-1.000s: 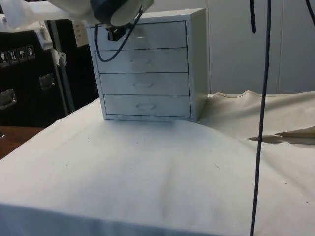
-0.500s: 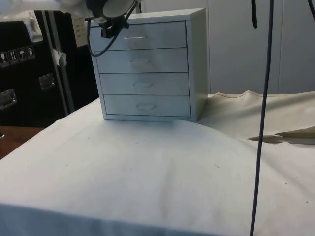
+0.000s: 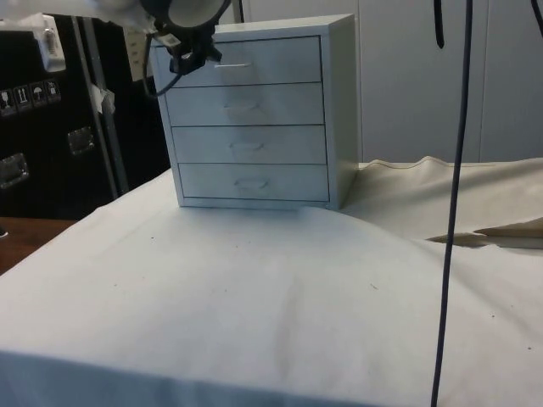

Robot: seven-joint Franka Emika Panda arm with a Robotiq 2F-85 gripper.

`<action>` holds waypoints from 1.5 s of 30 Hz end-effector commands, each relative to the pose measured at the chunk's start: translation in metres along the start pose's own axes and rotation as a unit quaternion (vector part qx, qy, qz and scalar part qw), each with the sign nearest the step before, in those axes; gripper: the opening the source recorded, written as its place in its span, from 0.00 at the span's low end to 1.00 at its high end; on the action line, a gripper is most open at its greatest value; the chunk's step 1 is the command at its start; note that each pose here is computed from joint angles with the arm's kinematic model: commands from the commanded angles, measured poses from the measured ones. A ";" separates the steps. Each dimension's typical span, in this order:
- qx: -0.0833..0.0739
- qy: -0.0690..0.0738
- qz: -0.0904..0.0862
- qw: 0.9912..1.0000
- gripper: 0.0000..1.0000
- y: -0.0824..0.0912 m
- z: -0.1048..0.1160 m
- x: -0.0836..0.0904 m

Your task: Open the drawer, then close it.

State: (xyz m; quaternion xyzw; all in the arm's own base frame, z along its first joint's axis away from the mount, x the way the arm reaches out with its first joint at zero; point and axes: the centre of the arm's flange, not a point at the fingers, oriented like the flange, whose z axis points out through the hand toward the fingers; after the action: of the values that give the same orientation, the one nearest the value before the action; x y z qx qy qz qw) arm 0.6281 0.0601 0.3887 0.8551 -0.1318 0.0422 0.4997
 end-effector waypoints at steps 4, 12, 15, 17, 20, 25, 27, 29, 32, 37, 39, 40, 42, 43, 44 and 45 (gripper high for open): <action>0.024 -0.005 0.005 1.000 0.00 -0.003 -0.002 -0.002; 0.047 -0.006 0.008 0.999 0.00 -0.009 -0.004 -0.003; 0.055 0.000 0.005 0.998 0.00 -0.013 -0.003 -0.003; 0.059 0.004 0.003 0.998 0.00 -0.015 -0.002 -0.003; 0.066 0.011 0.000 0.998 0.00 -0.018 -0.001 -0.003; 0.077 0.022 -0.004 0.997 0.00 -0.023 0.001 -0.003; 0.081 0.026 -0.006 0.996 0.00 -0.025 0.002 -0.003; 0.085 0.031 -0.008 0.996 0.00 -0.028 0.003 -0.003; 0.091 0.038 -0.011 0.995 0.00 -0.030 0.004 -0.003; 0.094 0.046 -0.015 0.994 0.00 -0.030 0.004 -0.002; 0.093 0.047 -0.014 0.994 0.00 -0.030 0.004 -0.002; 0.092 0.047 -0.014 0.995 0.00 -0.030 0.004 -0.003; 0.092 0.048 -0.014 0.995 0.02 -0.031 0.003 -0.003; 0.092 0.047 -0.014 0.995 0.07 -0.031 0.004 -0.003; 0.092 0.048 -0.013 0.995 0.12 -0.031 0.003 -0.003; 0.088 0.043 -0.012 0.995 0.18 -0.032 0.004 -0.002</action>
State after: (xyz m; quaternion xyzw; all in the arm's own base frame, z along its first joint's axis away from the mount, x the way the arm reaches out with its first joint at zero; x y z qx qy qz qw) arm 0.6344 0.0719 0.3598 0.8948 -0.0955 0.0840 0.4279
